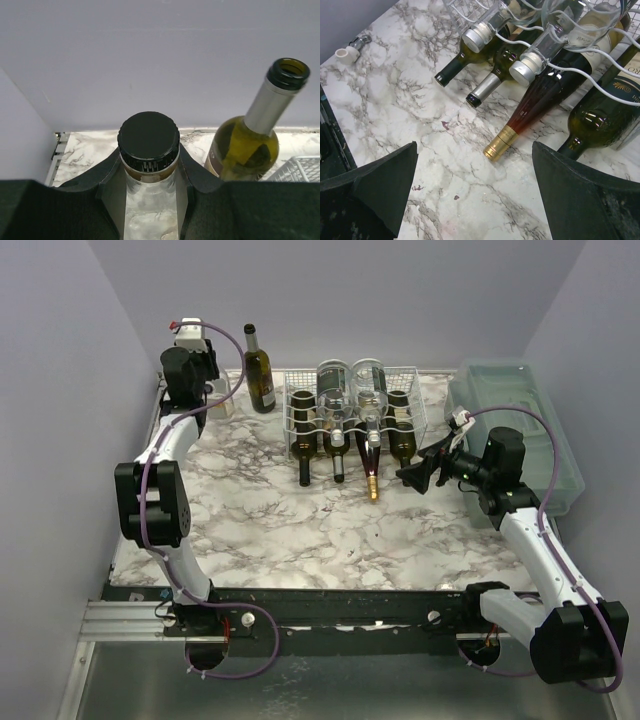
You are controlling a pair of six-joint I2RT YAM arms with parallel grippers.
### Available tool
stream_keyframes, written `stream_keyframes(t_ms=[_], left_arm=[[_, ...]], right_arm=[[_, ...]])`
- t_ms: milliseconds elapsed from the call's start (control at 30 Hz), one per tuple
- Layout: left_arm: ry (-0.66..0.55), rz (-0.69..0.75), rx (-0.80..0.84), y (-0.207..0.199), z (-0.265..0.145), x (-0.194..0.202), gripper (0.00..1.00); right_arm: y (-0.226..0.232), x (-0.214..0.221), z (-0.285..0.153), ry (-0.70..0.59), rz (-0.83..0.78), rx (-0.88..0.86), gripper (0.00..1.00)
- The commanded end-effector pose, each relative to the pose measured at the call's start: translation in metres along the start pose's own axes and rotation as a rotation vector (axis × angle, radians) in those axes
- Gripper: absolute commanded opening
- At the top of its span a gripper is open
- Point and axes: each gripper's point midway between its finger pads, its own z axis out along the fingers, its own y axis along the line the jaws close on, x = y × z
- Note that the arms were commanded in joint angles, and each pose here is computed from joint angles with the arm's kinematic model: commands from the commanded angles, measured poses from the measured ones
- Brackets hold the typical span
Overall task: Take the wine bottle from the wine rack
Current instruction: Place the wine bottle at the center of the board.
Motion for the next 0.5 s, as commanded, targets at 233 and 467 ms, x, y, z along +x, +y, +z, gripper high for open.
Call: stream_keyframes(t_ms=[233, 467], left_arm=[[-0.359, -0.058, -0.021, 0.015, 0.027, -0.115, 0.00], [-0.371, -0.096, -0.033, 0.018, 0.046, -0.110, 0.00]], right_arm=[[0.001, 0.001, -0.001, 0.010, -0.017, -0.013, 1.00], [0.001, 0.002, 0.000, 0.020, -0.012, -0.018, 1.00]])
